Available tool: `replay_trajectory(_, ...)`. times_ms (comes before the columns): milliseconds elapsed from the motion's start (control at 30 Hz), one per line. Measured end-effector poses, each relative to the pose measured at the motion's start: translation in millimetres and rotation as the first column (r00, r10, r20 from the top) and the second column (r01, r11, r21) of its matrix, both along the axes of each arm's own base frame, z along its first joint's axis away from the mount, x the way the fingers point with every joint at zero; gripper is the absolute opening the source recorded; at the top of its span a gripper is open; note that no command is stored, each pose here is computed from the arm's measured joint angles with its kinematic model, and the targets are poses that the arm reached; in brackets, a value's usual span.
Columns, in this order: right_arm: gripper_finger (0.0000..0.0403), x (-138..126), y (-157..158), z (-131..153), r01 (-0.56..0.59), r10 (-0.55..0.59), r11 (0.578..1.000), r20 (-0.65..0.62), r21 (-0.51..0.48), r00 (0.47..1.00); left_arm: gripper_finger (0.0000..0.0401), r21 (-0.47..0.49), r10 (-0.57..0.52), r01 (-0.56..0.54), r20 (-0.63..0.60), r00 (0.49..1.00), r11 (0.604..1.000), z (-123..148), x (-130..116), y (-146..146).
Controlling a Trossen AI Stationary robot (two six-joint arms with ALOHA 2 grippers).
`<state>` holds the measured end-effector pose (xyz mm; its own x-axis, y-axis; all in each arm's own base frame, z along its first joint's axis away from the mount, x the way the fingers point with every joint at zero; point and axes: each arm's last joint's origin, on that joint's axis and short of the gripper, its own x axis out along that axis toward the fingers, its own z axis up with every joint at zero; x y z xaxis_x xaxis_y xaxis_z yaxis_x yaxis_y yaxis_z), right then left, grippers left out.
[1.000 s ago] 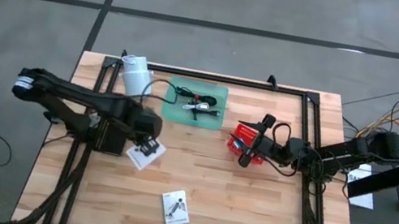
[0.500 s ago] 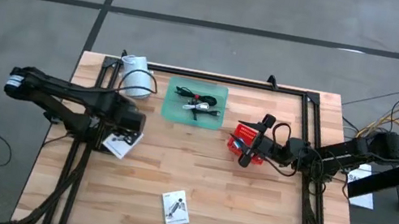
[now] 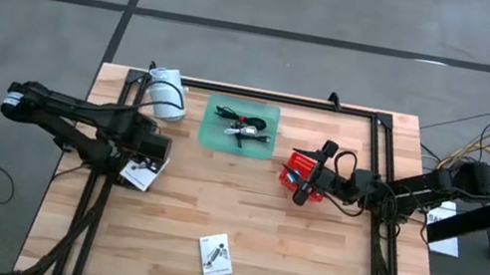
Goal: Pick and place items into bin
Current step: Put the left card reader box into the black basket
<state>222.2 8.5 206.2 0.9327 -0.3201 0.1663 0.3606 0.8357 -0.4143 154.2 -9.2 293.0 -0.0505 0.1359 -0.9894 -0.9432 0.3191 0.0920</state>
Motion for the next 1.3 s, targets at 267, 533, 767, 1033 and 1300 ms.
replay_trajectory(267,0.0219,0,0,0,0.003,-0.003,1.0,-0.001,0.0,1.0,0.0,0.025,0.084,-0.083,-0.043,0.995,0.996,-19,-15,2)
replay_trajectory(533,0.0219,0,0,0,0.003,-0.003,1.0,-0.001,0.0,1.0,0.0,0.073,0.2,-0.194,-0.073,0.977,0.978,-39,-29,3)
replay_trajectory(767,0.0219,0,0,0,0.004,-0.004,1.0,-0.001,-0.001,1.0,0.0,0.09,0.263,-0.255,-0.104,0.959,0.963,-48,-31,3)
replay_trajectory(1033,0.0219,0,0,0,0.004,-0.004,1.0,-0.001,-0.001,1.0,0.0,0.171,0.274,-0.257,-0.081,0.958,0.951,-49,-29,6)
replay_trajectory(1300,0.0219,0,0,0,0.004,-0.004,1.0,-0.001,-0.001,1.0,0.0002,0.183,0.274,-0.25,-0.117,0.955,0.951,-56,-29,6)
